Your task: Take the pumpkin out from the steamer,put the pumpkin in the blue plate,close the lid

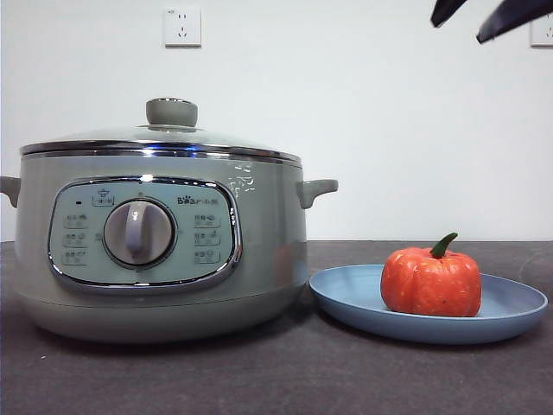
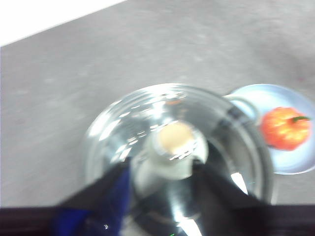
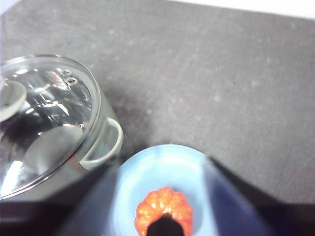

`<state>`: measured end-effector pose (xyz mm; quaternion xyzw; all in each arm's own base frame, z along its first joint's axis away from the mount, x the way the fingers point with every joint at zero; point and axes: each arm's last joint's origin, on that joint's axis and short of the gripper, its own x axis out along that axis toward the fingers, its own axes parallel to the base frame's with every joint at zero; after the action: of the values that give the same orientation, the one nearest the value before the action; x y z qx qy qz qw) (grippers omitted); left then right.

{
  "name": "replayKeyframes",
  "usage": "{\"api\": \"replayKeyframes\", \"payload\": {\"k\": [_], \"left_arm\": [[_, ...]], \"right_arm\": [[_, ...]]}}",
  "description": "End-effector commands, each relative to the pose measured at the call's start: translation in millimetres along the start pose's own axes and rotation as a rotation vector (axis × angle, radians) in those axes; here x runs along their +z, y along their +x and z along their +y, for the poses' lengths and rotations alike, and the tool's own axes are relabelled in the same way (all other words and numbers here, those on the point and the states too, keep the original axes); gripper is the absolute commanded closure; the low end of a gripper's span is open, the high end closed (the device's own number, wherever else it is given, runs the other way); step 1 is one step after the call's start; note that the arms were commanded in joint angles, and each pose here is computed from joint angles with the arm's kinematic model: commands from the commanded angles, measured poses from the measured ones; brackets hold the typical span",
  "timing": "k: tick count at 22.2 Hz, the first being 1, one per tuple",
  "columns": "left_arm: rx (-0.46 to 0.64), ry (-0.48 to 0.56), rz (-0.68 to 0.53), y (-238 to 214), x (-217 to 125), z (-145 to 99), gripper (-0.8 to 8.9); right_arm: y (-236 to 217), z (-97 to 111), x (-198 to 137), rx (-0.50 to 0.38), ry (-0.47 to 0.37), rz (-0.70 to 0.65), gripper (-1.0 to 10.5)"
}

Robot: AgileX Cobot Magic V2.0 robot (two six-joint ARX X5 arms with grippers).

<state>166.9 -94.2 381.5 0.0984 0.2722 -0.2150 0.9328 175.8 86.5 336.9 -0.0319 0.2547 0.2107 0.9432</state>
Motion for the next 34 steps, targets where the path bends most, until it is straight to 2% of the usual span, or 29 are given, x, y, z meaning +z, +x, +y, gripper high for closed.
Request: {"api": "replayKeyframes", "payload": {"k": [1, 5, 8, 10, 13, 21, 34], "left_arm": [[0.027, 0.005, -0.008, -4, -15, 0, 8.21], [0.049, -0.043, -0.072, -1, -70, -2, 8.21], [0.054, -0.091, -0.122, 1, -118, -4, 8.21], [0.049, -0.121, -0.182, -5, -135, -4, 8.21], [0.048, -0.129, -0.236, -14, -136, -3, 8.18], [0.048, -0.121, -0.18, -12, -141, -3, 8.17], [0.065, -0.125, -0.188, -19, -145, -1, 8.17]], "right_arm": [[0, 0, -13, -0.002, -0.007, 0.012, 9.6], [-5, -2, -43, -0.006, 0.035, -0.068, 9.6], [-16, -5, -72, -0.012, 0.078, -0.187, 9.6], [-23, -5, -84, -0.007, 0.081, -0.236, 9.6], [-28, -6, -85, -0.009, 0.081, -0.248, 9.6], [-27, -6, -86, -0.008, 0.081, -0.234, 9.6], [-27, -6, -86, -0.007, 0.08, -0.234, 9.6]]}}
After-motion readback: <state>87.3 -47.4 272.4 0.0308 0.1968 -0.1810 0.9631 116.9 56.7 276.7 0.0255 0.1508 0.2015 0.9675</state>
